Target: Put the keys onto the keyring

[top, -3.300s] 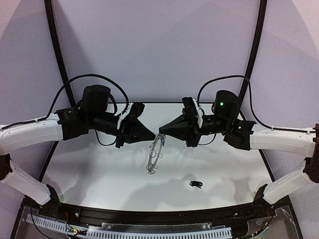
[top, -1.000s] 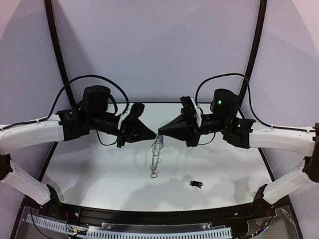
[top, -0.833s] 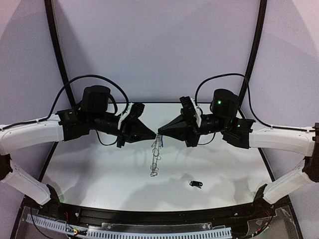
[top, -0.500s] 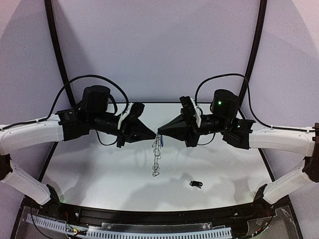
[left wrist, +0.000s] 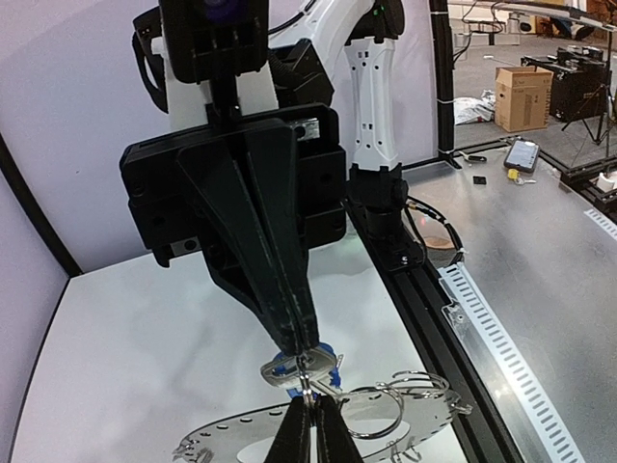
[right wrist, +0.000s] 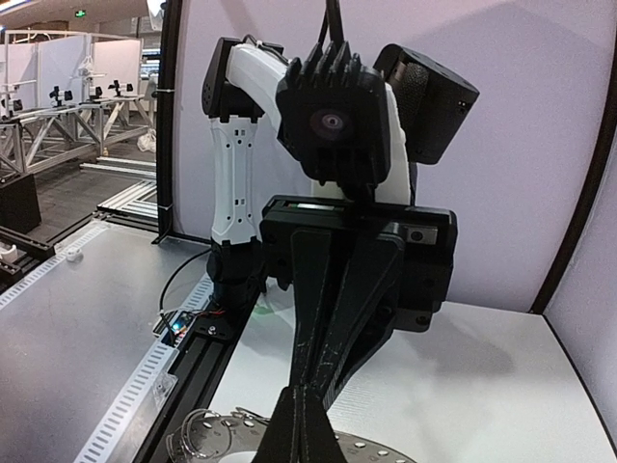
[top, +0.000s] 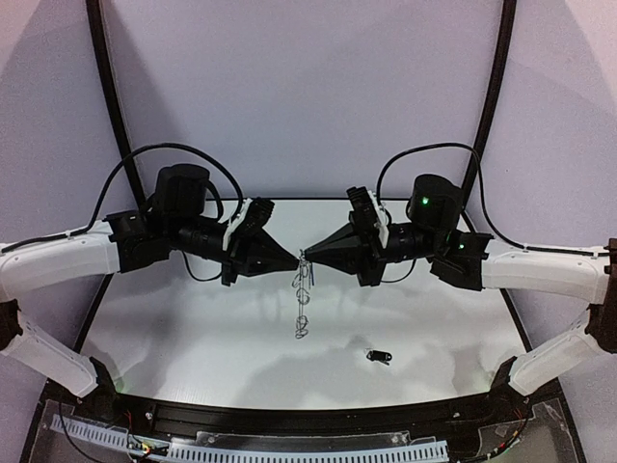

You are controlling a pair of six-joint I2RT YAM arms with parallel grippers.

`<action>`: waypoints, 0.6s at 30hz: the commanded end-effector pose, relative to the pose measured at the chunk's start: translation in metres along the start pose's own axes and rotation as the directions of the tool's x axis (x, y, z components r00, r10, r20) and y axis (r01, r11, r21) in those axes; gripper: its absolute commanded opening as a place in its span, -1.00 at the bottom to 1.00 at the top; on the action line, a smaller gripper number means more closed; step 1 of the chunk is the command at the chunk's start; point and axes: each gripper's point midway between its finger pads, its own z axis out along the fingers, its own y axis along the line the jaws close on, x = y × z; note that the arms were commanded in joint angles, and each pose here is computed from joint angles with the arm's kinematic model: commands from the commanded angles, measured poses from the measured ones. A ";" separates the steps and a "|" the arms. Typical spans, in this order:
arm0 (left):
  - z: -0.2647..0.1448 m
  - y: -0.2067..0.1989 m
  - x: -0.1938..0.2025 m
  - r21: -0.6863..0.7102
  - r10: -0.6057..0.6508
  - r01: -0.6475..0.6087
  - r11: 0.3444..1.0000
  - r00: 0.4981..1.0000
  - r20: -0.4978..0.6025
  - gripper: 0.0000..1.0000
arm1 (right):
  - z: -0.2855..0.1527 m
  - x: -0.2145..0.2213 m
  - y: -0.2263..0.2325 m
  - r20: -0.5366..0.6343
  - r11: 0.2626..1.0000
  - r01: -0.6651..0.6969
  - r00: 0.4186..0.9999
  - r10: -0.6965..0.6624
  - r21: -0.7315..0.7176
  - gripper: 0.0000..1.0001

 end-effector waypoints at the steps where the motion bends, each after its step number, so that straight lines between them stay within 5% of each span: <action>1: -0.008 -0.022 -0.016 0.092 0.031 -0.036 0.995 0.998 0.056 -0.98 | 0.002 -0.007 -0.006 0.038 0.999 0.024 0.999 -0.026 0.036 -1.00; 18: -0.004 -0.020 -0.020 0.094 0.016 -0.025 0.995 0.996 0.092 -0.98 | -0.002 -0.014 0.016 0.056 0.997 0.028 0.998 -0.024 -0.074 -1.00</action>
